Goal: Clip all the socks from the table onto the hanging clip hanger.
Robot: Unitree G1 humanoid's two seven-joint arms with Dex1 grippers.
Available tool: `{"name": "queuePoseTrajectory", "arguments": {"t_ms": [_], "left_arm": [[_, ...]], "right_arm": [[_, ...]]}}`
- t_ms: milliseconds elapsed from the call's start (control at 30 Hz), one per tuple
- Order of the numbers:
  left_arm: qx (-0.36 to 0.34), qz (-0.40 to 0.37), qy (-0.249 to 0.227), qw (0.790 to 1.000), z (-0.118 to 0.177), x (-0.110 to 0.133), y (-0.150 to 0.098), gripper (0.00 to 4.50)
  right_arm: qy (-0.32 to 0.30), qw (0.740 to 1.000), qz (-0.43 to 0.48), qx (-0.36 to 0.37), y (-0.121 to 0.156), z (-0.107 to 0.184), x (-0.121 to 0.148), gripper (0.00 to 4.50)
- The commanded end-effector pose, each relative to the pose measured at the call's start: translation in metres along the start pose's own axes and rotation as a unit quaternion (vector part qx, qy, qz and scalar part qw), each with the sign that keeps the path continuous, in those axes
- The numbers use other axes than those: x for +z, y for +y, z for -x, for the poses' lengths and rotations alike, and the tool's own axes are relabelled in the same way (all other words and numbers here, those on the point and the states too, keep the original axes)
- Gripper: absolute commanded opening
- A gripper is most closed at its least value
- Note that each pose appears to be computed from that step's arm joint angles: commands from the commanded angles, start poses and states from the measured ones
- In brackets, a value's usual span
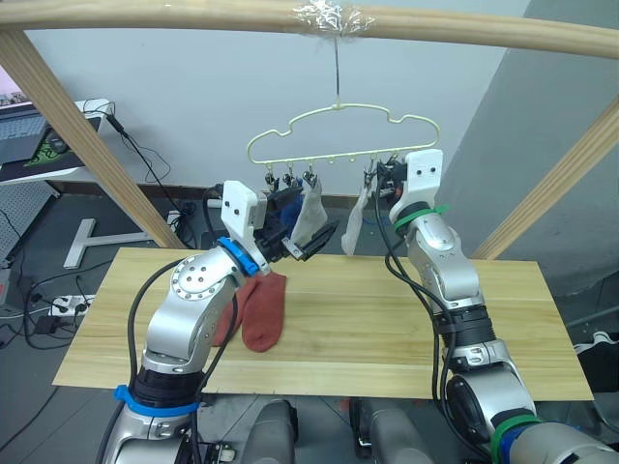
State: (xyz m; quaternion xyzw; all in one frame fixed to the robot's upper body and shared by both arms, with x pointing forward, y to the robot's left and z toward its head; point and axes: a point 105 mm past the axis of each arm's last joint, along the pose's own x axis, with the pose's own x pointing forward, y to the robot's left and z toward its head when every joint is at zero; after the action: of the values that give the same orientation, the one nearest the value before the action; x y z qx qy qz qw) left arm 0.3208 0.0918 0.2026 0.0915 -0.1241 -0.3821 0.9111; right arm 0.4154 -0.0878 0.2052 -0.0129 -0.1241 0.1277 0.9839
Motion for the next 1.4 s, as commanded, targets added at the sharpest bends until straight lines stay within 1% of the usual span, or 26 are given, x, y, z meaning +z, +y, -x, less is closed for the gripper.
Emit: {"name": "queuePoseTrajectory", "arguments": {"t_ms": [33, 433, 533, 600, 1133, 1167, 1267, 1400], "left_arm": [[0.003, -0.018, -0.029, 0.999, 0.001, 0.0163, 0.0016, 4.5], [0.004, -0.019, -0.028, 0.999, 0.0009, 0.0164, 0.0022, 4.5], [0.005, -0.02, -0.028, 0.999, 0.0009, 0.0165, 0.0023, 4.5], [0.006, -0.02, -0.028, 0.999, 0.001, 0.0163, 0.0023, 4.5], [0.005, -0.021, -0.028, 0.999, 0.0009, 0.0178, 0.003, 4.5], [0.006, -0.02, -0.028, 0.999, 0.0009, 0.018, 0.0033, 4.5], [0.006, -0.02, -0.028, 0.999, 0.0009, 0.0184, 0.0038, 4.5], [0.006, -0.021, -0.028, 0.999, 0.0009, 0.0187, 0.003, 4.5]], "right_arm": [[-0.032, 0.999, 0.003, -0.004, -0.002, -0.0025, 0.0177, 1.12], [-0.032, 0.999, 0.0, -0.003, -0.0021, -0.0021, 0.0178, 1.12], [-0.032, 0.999, 0.002, -0.006, -0.0029, -0.0026, 0.0179, 1.68], [-0.031, 0.999, 0.003, -0.007, -0.0032, -0.0027, 0.0178, 2.35], [-0.027, 1.0, -0.004, -0.006, -0.0004, -0.0022, 0.0152, 2.35], [-0.026, 1.0, -0.005, -0.007, -0.0004, -0.0022, 0.0148, 2.19], [-0.024, 1.0, -0.007, -0.008, -0.0005, -0.003, 0.0147, 1.43], [-0.025, 1.0, -0.007, -0.008, -0.0005, -0.0045, 0.0156, 1.43]]}}
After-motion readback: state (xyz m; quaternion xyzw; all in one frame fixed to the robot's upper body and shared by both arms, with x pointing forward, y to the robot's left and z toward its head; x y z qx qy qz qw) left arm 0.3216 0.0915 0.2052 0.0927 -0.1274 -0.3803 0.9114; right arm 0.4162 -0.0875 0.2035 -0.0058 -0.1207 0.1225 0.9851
